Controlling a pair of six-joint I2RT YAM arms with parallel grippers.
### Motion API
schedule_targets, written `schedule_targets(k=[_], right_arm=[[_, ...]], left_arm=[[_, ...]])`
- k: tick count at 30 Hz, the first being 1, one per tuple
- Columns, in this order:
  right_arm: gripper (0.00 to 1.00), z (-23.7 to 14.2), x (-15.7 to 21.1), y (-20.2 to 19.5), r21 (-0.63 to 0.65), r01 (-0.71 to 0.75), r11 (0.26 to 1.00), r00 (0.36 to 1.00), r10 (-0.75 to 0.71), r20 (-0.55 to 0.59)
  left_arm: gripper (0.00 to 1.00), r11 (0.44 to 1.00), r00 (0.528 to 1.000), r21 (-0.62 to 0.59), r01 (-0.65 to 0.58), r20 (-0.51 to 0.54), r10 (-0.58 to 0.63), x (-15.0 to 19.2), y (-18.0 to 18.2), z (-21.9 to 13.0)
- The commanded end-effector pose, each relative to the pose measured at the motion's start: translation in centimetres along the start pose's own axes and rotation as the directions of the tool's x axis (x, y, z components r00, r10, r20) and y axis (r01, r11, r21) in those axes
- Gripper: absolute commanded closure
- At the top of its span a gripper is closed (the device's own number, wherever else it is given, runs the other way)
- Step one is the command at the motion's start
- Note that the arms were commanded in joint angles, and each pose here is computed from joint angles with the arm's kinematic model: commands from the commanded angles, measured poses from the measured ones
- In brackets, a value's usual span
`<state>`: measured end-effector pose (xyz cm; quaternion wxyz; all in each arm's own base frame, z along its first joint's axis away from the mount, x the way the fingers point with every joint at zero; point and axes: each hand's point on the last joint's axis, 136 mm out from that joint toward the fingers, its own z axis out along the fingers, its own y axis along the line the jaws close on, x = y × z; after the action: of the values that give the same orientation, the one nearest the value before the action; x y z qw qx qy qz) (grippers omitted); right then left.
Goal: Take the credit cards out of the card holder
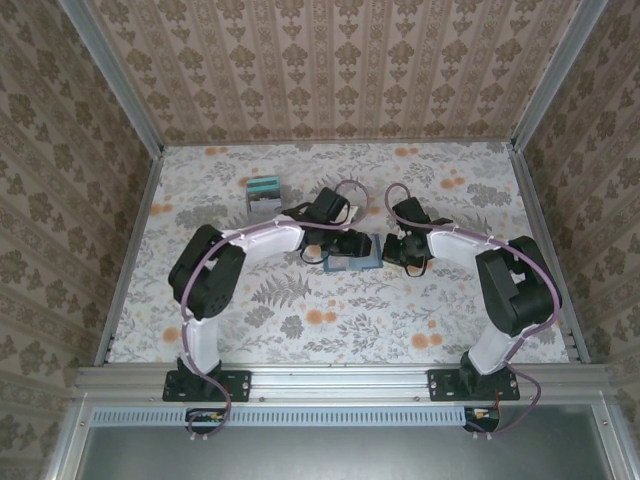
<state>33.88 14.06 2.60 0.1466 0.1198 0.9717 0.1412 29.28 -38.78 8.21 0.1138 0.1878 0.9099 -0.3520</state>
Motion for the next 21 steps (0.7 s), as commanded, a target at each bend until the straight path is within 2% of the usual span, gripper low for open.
schedule_targets(k=[1, 11, 18, 21], right_arm=[[0.93, -1.2, -0.8, 1.1, -0.037, -0.008, 0.999, 1.000, 0.009, 0.019], [0.91, -2.8, -2.1, 3.7, -0.119, 0.025, 0.993, 0.998, -0.019, 0.052], [0.90, -2.8, -1.2, 7.5, -0.235, 0.091, 0.968, 0.996, -0.089, 0.019], [0.90, -2.3, -0.7, 9.1, -0.281, 0.101, 0.954, 0.994, -0.108, -0.009]], left_arm=[[0.50, 1.000, 0.998, -0.001, -0.004, 0.056, 0.004, -0.7, -0.1, -2.4], [0.57, 0.992, 0.990, -0.090, 0.091, 0.115, -0.080, 0.6, 4.4, -5.0], [0.88, 0.983, 0.989, -0.130, 0.129, 0.090, -0.118, 1.6, 6.6, -3.9], [0.95, 0.976, 0.987, -0.158, 0.148, 0.081, -0.137, 1.9, 7.7, -3.2]])
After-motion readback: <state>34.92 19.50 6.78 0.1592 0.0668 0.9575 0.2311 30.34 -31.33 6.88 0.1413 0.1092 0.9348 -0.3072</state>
